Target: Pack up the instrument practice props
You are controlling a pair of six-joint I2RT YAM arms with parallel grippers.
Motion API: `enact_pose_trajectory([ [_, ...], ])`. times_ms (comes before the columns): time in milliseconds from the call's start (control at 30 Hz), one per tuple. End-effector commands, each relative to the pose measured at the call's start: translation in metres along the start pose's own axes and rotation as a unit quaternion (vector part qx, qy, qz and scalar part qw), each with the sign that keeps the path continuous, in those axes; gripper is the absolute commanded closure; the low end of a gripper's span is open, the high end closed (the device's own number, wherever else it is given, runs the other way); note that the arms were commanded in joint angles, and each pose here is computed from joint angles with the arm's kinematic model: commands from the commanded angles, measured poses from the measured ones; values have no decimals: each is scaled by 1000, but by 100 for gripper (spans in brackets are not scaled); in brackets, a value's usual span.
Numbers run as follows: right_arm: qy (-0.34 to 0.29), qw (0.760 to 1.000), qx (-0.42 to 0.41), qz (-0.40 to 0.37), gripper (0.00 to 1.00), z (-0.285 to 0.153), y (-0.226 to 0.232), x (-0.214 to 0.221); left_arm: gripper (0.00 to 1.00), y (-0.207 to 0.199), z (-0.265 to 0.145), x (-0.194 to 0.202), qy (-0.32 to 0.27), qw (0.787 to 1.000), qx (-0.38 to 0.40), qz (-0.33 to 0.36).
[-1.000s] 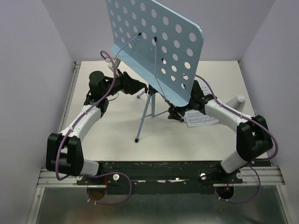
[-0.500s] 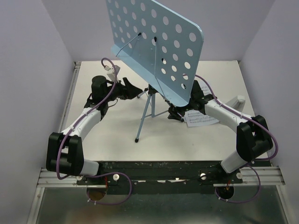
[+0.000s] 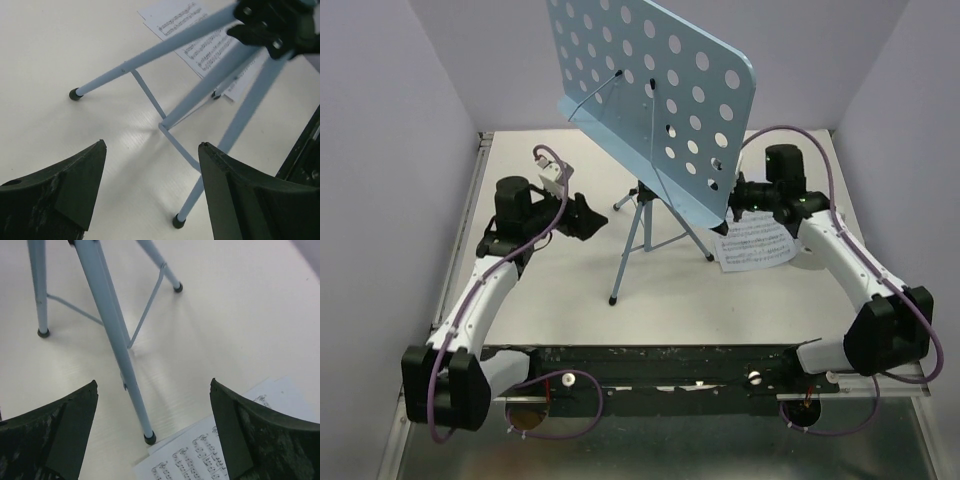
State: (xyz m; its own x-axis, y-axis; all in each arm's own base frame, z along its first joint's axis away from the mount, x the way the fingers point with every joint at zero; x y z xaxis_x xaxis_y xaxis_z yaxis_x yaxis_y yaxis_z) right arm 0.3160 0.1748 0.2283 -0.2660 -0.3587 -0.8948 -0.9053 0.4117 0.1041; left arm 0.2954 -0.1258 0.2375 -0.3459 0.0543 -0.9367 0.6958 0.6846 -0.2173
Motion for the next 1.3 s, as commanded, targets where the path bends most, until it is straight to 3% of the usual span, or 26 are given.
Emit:
enact_pose_trajectory([
  [0,-103,993,-53,22,0,-23,22,-56,15,-27,-33,26,34,989,56,132],
  [67,-142,986,-83,37,0,-24,29,-73,12,-38,-42,36,51,982,83,162],
  [100,-168,981,-90,40,0,-24,28,-85,1,-45,-47,43,62,976,101,184],
  [333,-276,948,-151,49,0,-12,39,-155,3,-55,-60,67,110,955,105,256],
  [700,-253,926,-274,51,0,24,78,-168,4,-55,-56,48,103,931,104,334],
  [833,-252,929,-263,69,9,36,76,-169,5,-55,-50,32,84,930,104,343],
  [933,-261,936,-224,79,23,37,68,-173,5,-56,-44,25,74,932,104,338],
  [1100,-311,941,-109,70,24,30,53,-177,6,-62,-38,21,59,934,113,334],
  [1267,-314,945,-70,51,25,29,54,-174,6,-62,-34,19,48,940,112,319],
])
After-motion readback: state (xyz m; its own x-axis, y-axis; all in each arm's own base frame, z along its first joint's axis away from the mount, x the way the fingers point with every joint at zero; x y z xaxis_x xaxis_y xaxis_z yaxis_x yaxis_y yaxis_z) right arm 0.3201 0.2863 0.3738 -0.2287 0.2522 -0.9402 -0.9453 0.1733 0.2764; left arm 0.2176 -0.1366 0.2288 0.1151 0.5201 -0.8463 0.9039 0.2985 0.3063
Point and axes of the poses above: each gripper's point midway between its finger pads, its own z axis out along the fingers, its own y axis along the line the jaws close on, x = y × z, the point moved 5 cm from there along -z, back along the fingers, and after that the axes turned 11 degrees about z, right-handed, at the moved point
